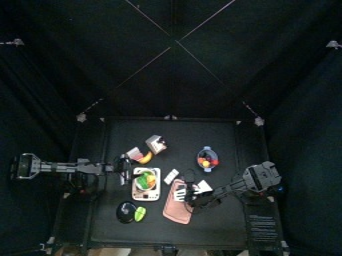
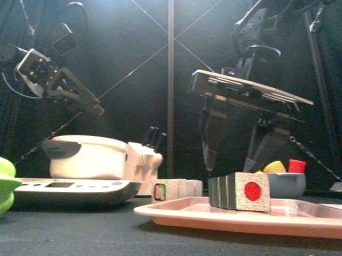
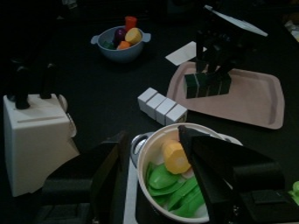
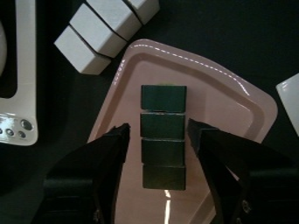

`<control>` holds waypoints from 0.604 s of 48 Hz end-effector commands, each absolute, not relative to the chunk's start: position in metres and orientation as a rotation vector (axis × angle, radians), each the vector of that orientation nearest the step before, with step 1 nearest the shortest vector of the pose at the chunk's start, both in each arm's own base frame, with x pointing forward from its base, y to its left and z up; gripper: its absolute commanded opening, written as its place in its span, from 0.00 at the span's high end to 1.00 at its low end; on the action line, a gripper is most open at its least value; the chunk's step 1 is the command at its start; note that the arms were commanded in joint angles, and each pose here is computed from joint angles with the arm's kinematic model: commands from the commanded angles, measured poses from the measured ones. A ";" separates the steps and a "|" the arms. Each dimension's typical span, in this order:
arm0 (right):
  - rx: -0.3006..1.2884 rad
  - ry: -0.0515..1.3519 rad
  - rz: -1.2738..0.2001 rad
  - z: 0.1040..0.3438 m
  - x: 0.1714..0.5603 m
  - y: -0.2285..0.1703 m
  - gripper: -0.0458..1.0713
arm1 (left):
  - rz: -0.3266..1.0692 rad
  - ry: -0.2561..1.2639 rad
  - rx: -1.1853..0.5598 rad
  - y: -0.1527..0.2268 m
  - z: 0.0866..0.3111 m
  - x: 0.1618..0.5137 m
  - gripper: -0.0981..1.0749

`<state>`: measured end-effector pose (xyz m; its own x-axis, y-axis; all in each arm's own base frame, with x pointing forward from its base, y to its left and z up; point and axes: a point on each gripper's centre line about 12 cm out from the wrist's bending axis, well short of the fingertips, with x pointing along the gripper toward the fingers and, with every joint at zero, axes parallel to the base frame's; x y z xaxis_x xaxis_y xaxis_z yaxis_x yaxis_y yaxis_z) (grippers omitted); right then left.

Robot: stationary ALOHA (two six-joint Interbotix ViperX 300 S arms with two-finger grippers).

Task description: Place green sushi roll on big plate

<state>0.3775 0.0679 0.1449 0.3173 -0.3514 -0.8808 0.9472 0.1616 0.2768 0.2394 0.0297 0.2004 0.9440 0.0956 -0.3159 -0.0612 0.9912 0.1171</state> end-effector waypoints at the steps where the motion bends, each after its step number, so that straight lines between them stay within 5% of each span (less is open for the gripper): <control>1: 1.015 0.717 -1.022 0.170 0.375 0.065 0.16 | 0.080 0.304 0.108 0.030 0.206 0.242 0.17; 29: 1.037 0.755 -0.917 0.196 0.275 0.065 0.16 | 0.082 0.298 0.109 0.030 0.208 0.243 0.17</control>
